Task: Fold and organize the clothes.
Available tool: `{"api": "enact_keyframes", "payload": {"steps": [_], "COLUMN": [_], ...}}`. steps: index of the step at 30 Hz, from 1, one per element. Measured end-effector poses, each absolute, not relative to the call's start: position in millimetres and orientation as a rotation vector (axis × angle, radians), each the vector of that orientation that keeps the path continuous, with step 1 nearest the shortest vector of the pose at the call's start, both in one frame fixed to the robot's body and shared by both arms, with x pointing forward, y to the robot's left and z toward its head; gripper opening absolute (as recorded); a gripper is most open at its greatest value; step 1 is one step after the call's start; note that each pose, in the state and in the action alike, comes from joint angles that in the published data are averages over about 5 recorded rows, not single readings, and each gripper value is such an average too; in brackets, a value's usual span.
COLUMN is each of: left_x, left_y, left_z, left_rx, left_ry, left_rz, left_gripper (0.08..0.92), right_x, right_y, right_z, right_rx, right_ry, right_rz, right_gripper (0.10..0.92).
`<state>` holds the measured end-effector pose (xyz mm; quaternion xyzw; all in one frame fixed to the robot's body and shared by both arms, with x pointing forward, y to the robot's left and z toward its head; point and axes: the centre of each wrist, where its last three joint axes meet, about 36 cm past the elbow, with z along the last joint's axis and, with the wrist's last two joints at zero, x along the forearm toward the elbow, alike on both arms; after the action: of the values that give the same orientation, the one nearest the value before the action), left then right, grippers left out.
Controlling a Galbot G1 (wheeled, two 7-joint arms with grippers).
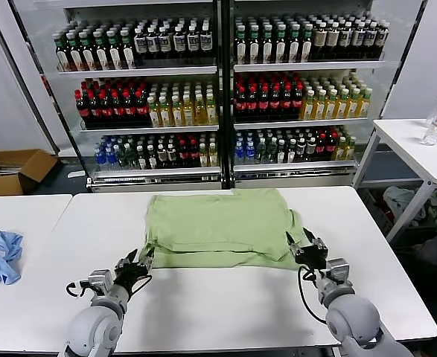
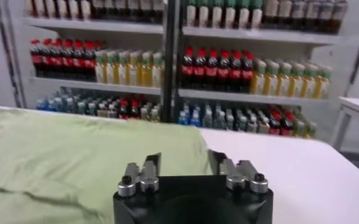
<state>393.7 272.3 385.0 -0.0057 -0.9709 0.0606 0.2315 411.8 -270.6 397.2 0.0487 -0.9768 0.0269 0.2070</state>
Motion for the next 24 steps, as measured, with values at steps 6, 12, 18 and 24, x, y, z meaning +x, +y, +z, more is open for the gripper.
{"api": "enact_keyframes", "payload": {"steps": [6,12,18,24], "left_x": [399,400,398,388], "left_y": [270,267,268,268], "left_z": [373,366,364,367], "left_rx": [-0.015,-0.036,-0.069,-0.108], "left_ry": [-2.636,-2.608,-2.590,-2.581], "left_rz": [0.148,0.131,0.141,0.181], "left_gripper": [0.489,0.325,0.152,0.093], "right_x": [414,413,406,387], "right_y": [-268,-271,-276,-284], "right_z": [388,385,385,387], "right_rx": [0.153,0.178,0.211,0.235], "right_ry": [-2.637,-2.605,-2.601,-2.621], "right_rz": [0.042,0.027,0.039,0.052], "right_gripper": [0.673,0.500,0.327,0.171]}}
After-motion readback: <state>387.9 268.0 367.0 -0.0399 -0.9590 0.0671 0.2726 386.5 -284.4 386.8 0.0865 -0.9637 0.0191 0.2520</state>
